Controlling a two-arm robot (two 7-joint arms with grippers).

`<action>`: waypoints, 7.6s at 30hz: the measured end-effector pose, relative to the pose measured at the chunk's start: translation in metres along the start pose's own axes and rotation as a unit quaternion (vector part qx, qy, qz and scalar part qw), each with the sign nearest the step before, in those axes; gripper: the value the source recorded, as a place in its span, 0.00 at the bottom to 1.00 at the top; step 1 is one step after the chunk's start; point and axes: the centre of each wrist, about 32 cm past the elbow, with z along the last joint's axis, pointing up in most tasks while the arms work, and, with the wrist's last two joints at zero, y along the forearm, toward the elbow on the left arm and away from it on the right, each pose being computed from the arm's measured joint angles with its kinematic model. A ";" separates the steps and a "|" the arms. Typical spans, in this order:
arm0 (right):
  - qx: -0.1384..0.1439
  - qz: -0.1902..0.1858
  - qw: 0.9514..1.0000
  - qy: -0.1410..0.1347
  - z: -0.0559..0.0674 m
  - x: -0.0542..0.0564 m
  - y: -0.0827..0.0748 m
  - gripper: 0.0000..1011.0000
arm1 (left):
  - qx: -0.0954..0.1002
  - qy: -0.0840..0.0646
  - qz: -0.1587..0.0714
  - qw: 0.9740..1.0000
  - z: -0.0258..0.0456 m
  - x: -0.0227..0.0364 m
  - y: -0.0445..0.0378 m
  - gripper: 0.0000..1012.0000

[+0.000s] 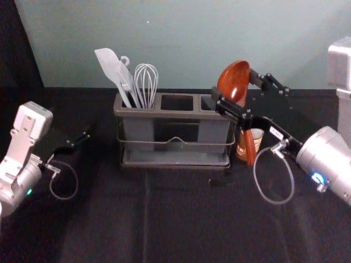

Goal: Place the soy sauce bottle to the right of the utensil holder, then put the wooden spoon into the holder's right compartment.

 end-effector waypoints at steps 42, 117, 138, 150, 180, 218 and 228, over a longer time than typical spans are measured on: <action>0.095 -0.007 0.995 0.020 0.001 0.032 0.110 0.82 | 0.000 0.000 0.000 1.000 0.0000 0.0000 0.0000 0.99; -0.005 -0.019 0.999 0.029 -0.053 0.022 0.094 0.90 | 0.000 0.000 0.000 1.000 0.0000 0.0000 0.0000 0.99; 0.141 -0.111 0.984 0.007 -0.029 0.046 0.080 0.99 | 0.000 0.000 0.000 1.000 0.0000 0.0000 0.0000 0.99; 0.103 -0.201 0.974 -0.009 -0.032 0.102 0.053 0.99 | 0.000 0.000 0.000 1.000 0.0000 0.0000 0.0000 0.99; -0.102 -0.133 0.984 0.062 -0.118 0.136 0.040 0.99 | 0.000 0.000 0.000 1.000 0.0000 0.0000 0.0000 0.99; -0.100 -0.114 0.987 0.063 -0.121 0.135 0.040 0.99 | 0.000 0.000 0.000 1.000 0.0000 0.0000 0.0000 0.99; -0.100 -0.114 0.987 0.063 -0.121 0.135 0.040 0.99 | 0.000 0.000 0.000 1.000 0.0000 0.0000 0.0000 0.99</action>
